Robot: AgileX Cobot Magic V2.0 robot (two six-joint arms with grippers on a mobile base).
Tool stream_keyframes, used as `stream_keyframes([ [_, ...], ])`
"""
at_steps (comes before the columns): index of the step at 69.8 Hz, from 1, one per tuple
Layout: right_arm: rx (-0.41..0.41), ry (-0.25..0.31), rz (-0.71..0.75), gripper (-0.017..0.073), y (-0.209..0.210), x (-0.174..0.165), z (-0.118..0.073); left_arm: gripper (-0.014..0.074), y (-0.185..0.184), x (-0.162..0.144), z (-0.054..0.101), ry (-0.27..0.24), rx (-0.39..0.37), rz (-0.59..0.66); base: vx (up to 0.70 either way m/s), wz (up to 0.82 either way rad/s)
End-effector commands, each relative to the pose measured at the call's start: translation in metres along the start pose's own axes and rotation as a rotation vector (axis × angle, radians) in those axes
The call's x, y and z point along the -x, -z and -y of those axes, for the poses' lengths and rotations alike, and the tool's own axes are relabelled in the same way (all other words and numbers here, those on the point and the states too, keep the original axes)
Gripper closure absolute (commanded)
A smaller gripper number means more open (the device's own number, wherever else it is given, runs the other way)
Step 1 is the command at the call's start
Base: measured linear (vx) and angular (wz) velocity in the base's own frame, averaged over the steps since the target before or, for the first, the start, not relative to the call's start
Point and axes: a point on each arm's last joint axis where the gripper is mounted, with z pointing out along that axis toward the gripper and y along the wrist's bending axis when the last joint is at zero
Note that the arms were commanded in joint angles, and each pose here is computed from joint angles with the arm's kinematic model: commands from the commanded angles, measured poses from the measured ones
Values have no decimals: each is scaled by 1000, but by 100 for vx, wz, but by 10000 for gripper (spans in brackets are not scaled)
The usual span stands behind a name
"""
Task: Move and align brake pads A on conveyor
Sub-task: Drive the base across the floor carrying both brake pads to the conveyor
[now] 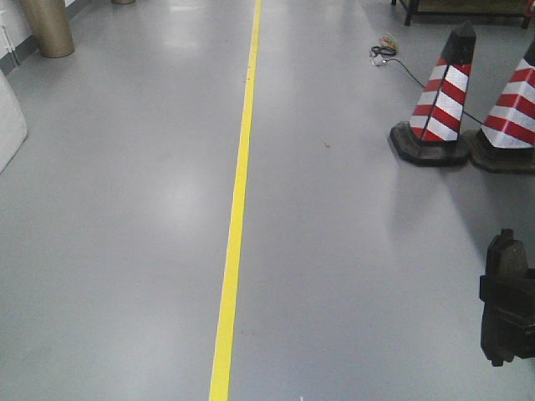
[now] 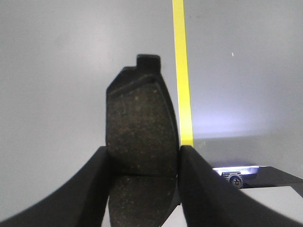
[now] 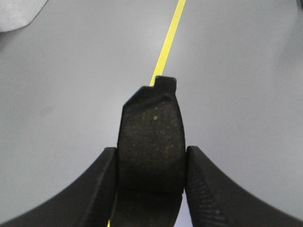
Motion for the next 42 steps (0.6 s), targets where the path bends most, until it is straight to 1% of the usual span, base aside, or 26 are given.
stream_keyframes([
  [1,7,9,119,563,7,16,-1,599,7,7,0,6,-3,48,81,3],
  [21,7,9,119,563,7,16,-1,599,7,7,0,6,-3,48,81,-2],
  [42,7,9,119,563,7,16,-1,599,7,7,0,6,-3,48,78,-10],
])
